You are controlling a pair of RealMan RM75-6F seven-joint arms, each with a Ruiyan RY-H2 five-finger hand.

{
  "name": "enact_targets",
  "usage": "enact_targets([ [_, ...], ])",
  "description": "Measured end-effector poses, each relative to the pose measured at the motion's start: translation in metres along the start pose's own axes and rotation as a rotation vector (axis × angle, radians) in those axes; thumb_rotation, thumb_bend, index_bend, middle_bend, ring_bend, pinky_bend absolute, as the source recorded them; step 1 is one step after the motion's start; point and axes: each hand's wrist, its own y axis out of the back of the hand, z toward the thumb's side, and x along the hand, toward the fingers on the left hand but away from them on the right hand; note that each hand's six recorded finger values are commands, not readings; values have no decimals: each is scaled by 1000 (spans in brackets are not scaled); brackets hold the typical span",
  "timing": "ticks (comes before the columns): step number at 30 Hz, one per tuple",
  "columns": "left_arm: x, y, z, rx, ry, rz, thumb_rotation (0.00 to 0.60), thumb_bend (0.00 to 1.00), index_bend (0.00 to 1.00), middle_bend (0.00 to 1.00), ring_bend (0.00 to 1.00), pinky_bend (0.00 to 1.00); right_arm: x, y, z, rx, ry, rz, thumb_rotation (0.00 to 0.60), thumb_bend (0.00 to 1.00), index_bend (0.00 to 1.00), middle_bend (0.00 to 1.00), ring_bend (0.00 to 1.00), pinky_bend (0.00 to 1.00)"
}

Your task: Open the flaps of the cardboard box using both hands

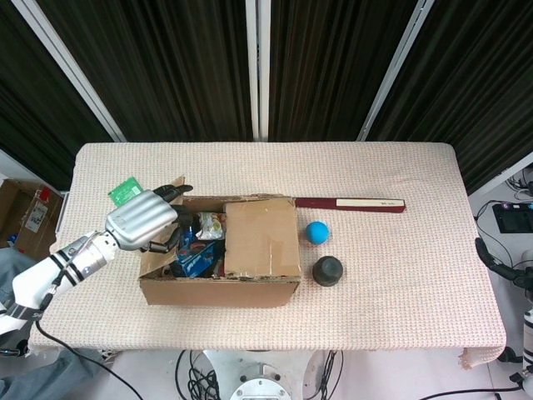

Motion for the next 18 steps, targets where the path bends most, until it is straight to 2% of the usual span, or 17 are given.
enact_targets([
  [8,-23,14,-18,-95,42,56,316,667,430,432,65,163,-1,-8,4,-7,9,24,600,174,0,0,0,0],
  [18,-53,13,-42,-171,103,88,299,657,430,436,70,163,-1,-13,9,-8,19,35,600,175,0,0,0,0],
])
